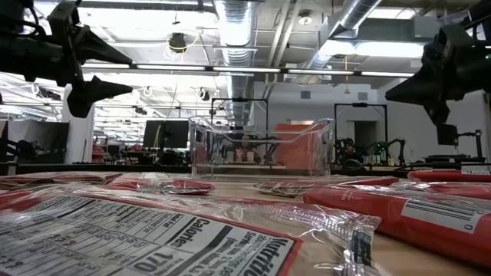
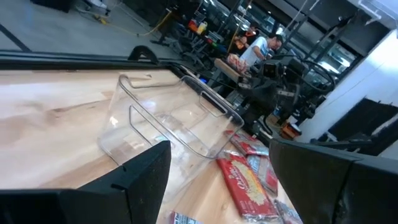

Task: Sort popcorn bags into baskets
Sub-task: Put the red popcorn bag into the transparent bin

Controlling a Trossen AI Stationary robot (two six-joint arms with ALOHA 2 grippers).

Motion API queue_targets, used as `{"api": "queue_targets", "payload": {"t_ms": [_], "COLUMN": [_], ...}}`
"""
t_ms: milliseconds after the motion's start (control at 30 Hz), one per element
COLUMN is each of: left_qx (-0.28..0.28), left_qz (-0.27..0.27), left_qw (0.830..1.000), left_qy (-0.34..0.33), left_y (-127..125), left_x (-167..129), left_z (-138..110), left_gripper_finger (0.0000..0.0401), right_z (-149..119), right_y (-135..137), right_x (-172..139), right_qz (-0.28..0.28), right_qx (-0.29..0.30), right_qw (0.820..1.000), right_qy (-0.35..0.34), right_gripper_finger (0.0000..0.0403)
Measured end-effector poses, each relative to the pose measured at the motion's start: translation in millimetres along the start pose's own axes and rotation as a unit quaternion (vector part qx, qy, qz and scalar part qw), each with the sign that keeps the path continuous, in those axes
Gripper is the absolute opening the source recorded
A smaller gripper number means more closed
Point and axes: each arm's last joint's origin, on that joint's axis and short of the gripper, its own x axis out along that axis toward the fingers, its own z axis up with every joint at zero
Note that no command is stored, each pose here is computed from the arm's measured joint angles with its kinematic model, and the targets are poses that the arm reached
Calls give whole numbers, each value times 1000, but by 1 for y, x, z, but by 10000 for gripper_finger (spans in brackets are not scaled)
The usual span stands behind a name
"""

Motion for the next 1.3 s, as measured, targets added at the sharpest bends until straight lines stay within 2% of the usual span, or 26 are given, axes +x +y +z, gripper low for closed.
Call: {"api": "queue_targets", "payload": {"t_ms": [100, 200, 300, 367, 433, 533, 633, 733, 867, 1067, 1133, 1233, 1300], "left_qx": [-12, -62, -105, -156, -210, -222, -228, -232, -233, -233, -233, -238, -241], "left_qz": [35, 41, 56, 66, 47, 23, 15, 30, 38, 34, 26, 12, 1], "left_qw": [999, 997, 991, 982, 971, 966, 962, 958, 956, 957, 958, 959, 959], "left_qy": [-25, -35, -56, -83, -106, -127, -148, -166, -173, -171, -165, -154, -146], "left_y": [2, 2, 3, 3, 1, -3, -5, -4, -4, -4, -4, -5, -6], "left_x": [0, 0, 0, 0, -1, -1, -2, -3, -3, -3, -3, -3, -3], "left_z": [2, 2, 4, 7, 12, 18, 22, 23, 24, 24, 24, 23, 23], "left_gripper_finger": [263, 263, 263, 263, 263, 263, 263, 263, 263, 263, 263, 263, 263], "right_z": [0, 1, 2, 4, 12, 34, 52, 72, 95, 111, 107, 94, 79], "right_y": [0, 0, 0, 2, 8, 21, 31, 45, 67, 92, 97, 99, 95], "right_x": [0, 0, 0, 0, -2, -12, -20, -22, -10, 17, 29, 45, 52], "right_qz": [0, -1, -8, 12, 61, 96, 64, 19, -57, -166, -179, -170, -152], "right_qx": [56, 103, 107, 109, 84, 60, 13, -40, -92, -105, -109, -114, -84], "right_qw": [998, 995, 994, 994, 994, 993, 997, 992, 962, 891, 867, 835, 802], "right_qy": [-3, -4, -15, -22, -22, -24, 34, 122, 251, 409, 452, 510, 571], "right_gripper_finger": [52, 52, 52, 52, 52, 49, 36, 15, 14, 59, 65, 72, 86]}}
